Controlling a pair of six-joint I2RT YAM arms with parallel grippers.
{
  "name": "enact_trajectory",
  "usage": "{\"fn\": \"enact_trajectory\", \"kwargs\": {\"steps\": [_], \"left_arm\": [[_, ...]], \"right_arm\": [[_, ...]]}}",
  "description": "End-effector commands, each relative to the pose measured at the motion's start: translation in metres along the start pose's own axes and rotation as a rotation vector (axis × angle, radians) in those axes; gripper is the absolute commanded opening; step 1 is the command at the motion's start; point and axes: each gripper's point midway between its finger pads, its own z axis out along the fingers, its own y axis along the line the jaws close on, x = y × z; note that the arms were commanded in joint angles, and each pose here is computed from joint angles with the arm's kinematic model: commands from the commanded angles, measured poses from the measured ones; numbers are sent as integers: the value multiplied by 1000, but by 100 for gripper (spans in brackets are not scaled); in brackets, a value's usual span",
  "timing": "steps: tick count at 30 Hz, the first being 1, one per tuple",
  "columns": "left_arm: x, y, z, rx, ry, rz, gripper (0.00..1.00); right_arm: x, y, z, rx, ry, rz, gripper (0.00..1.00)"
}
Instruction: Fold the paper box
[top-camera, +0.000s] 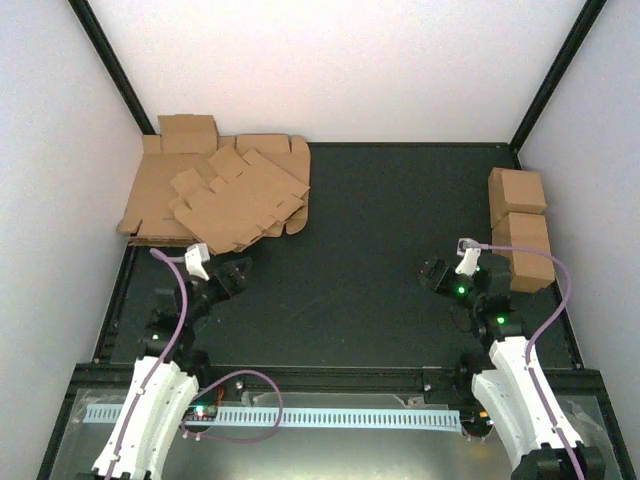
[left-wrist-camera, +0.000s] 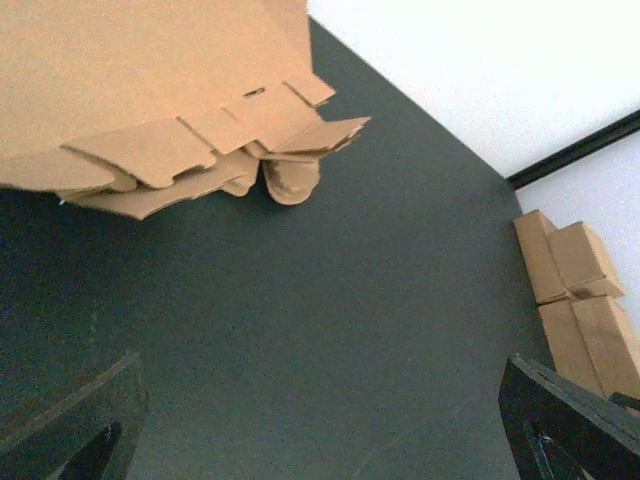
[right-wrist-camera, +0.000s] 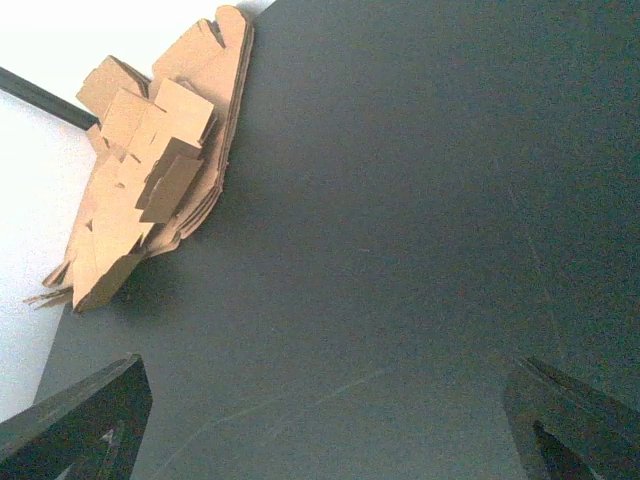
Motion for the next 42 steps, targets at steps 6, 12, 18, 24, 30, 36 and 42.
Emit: {"fn": "enact_trajectory", "kwargs": {"steps": [6, 12, 18, 24, 30, 36, 42], "left_arm": [[-9, 28, 8, -178, 6, -18, 99], [-25, 57, 18, -352, 31, -85, 99], [-47, 82, 36, -420, 84, -240, 85], [-63, 96, 54, -392, 99, -351, 73], [-61, 108, 72, -378, 123, -399, 64], [-69, 102, 67, -366, 78, -389, 56], [-84, 101, 44, -422, -46, -358, 59]], "right_arm": [[-5, -9, 5, 66, 10, 44, 99], [-2, -14, 9, 80, 21, 130, 99], [-4, -16, 7, 88, 0, 112, 100], [-6, -15, 7, 91, 2, 84, 100], [-11, -12, 7, 87, -5, 74, 100], [-14, -10, 8, 84, -10, 71, 100], [-16, -11, 10, 84, -9, 77, 100]]}}
